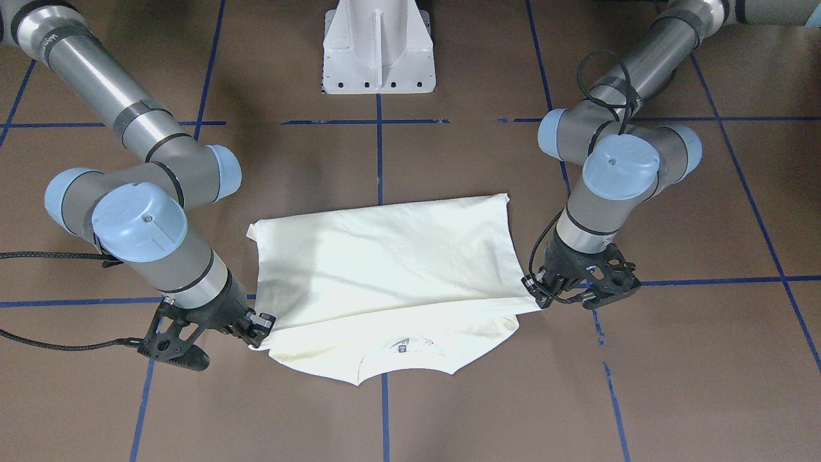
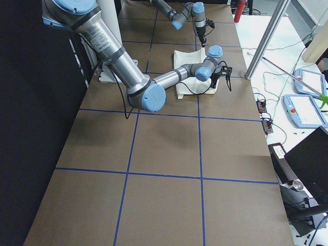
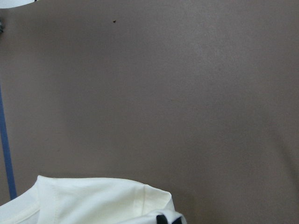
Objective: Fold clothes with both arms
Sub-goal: 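Lower the hem near the collar with both grippers and release, then raise the left gripper while the right gripper moves to the shirt's side edge, then grasp the side edge with the right gripper and drag the shirt, rotating it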
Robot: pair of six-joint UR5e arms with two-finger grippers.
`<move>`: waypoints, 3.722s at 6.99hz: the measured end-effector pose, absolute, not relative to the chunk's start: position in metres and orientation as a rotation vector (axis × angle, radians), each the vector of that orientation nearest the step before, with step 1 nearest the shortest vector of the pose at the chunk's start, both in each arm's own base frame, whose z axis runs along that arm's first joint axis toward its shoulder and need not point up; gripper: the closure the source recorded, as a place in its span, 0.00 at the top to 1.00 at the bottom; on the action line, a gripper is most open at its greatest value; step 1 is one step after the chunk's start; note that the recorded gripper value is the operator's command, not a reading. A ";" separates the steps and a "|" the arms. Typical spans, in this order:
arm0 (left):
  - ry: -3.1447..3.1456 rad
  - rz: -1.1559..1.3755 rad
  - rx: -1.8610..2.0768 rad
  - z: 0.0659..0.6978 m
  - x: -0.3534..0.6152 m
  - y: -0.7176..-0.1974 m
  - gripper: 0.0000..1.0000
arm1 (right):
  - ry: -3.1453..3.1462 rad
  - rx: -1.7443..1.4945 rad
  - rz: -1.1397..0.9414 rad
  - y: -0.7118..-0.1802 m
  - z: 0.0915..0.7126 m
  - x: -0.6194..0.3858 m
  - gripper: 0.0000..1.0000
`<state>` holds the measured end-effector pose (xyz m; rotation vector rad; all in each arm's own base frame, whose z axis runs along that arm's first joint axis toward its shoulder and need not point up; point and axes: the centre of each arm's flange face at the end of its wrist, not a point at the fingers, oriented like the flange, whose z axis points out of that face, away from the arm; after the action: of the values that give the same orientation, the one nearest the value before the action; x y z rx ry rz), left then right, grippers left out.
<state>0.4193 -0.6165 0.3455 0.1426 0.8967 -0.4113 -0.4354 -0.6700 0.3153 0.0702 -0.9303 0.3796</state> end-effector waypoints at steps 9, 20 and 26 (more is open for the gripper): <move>0.904 -0.411 0.149 0.337 0.418 -0.619 1.00 | -0.953 0.085 0.361 -0.669 0.316 -0.438 1.00; 0.953 -0.373 0.167 0.267 0.369 -0.591 1.00 | -0.942 0.016 0.222 -0.502 0.353 -0.459 1.00; 0.974 -0.365 0.187 0.256 0.360 -0.582 1.00 | -0.924 -0.020 0.182 -0.464 0.380 -0.464 0.00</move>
<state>0.3599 -0.5820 0.2557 0.1873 0.9738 -0.3649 -0.4643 -0.4642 0.3798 -0.0201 -0.9241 0.1817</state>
